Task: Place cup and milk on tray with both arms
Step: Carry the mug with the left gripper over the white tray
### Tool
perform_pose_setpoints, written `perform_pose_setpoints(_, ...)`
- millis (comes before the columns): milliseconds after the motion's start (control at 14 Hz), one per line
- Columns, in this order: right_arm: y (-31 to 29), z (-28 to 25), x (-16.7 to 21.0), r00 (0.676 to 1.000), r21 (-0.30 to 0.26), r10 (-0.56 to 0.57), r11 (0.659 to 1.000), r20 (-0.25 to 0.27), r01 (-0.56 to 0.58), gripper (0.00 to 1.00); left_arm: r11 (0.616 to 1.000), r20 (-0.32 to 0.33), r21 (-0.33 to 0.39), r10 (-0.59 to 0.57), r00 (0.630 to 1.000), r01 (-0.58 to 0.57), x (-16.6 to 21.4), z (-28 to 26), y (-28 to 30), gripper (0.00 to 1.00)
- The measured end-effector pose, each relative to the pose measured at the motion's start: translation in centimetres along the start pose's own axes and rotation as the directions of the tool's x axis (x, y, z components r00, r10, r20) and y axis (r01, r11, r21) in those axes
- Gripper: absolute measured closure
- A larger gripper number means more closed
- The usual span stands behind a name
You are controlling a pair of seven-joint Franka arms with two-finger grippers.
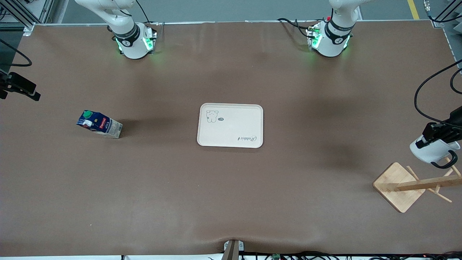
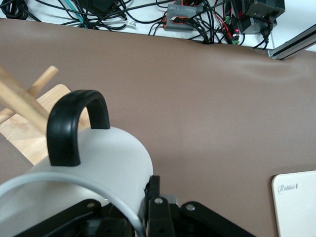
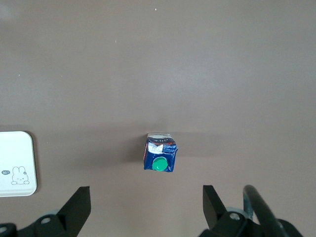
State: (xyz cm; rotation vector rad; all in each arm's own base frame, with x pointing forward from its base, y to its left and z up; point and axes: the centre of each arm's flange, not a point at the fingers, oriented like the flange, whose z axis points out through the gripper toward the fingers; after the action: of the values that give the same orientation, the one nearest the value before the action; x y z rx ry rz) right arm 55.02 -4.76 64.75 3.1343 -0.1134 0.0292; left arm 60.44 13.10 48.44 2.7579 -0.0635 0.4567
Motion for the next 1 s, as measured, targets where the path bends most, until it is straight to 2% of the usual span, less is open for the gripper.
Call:
perform_pose_setpoints(357, 0.0, 0.0, 0.0, 1.0, 0.0, 0.0, 1.0, 0.001, 0.0, 0.0, 0.996, 0.004, -0.013, -0.089, 0.996, 0.089, 1.2, 0.7, 2.9, 0.94)
perform_pose_setpoints(571, 0.0, 0.0, 0.0, 1.0, 0.0, 0.0, 1.0, 0.001, 0.0, 0.0, 0.994, 0.044, 0.063, -0.09, 0.995, 0.087, 2.1, 1.8, 7.7, 0.94)
perform_pose_setpoints(786, 0.0, 0.1, 0.1, 1.0, 0.0, 0.001, 1.0, 0.003, -0.001, 0.0, 0.988, 0.082, 0.152, -0.038, 0.996, 0.025, 2.7, 3.3, 14.8, 0.94)
perform_pose_setpoints(1000, 0.1, 0.4, 0.2, 1.0, 0.0, 0.001, 1.0, 0.007, -0.001, 0.0, 0.978, 0.146, 0.182, 0.076, 0.986, -0.103, 2.0, 5.4, 20.7, 0.94)
